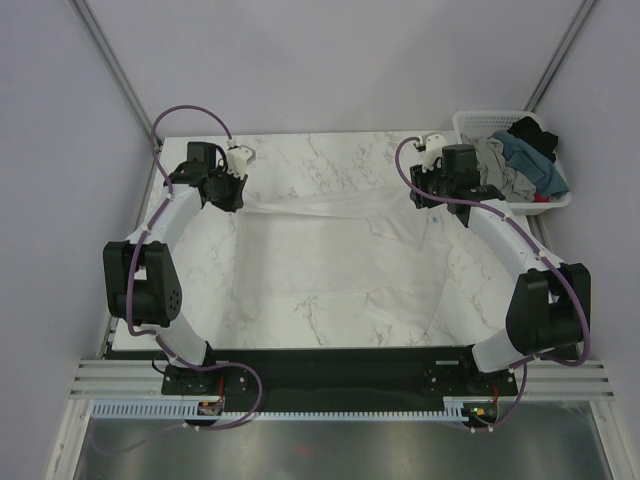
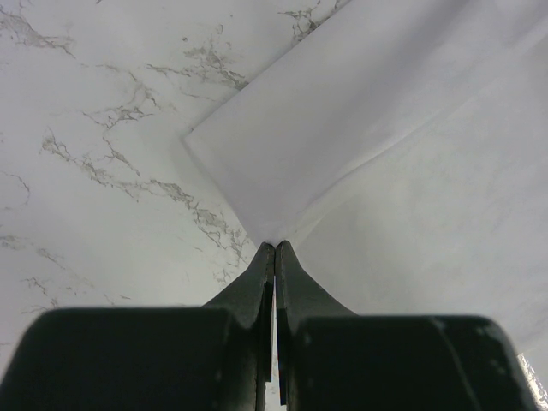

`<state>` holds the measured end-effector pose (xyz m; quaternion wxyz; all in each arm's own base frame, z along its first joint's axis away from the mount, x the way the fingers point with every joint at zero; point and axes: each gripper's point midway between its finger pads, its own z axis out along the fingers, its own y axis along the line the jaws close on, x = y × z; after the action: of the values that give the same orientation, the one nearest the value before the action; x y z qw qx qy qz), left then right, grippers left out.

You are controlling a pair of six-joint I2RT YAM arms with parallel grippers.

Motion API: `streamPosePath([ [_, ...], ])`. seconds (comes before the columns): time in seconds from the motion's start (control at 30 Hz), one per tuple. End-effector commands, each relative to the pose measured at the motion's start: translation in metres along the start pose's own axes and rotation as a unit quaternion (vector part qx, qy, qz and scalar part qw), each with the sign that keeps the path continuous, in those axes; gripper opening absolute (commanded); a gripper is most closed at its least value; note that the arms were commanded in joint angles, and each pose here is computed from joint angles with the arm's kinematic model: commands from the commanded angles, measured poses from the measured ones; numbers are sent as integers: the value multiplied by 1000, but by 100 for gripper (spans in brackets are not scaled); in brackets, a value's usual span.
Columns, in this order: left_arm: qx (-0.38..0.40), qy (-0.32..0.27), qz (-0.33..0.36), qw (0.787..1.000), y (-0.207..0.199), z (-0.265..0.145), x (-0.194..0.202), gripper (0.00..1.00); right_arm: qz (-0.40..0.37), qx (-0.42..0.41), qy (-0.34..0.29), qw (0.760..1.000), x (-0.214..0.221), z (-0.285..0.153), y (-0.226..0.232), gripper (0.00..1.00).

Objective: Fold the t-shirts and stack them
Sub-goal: Fold the tshirt

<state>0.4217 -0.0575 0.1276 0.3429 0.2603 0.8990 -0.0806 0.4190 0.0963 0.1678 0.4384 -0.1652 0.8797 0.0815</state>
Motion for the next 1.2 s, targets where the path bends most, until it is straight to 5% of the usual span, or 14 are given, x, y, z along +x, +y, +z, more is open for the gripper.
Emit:
streamPosePath([
  [0.0,-9,-36,-2,999,5,-13,-24,2,-9,10,-31,999,-19,-10,-2,43],
  [1.17,-11,-38,-2,999,6,-14,-26,2,-12,14,-32,999,-20,-11,-4,43],
])
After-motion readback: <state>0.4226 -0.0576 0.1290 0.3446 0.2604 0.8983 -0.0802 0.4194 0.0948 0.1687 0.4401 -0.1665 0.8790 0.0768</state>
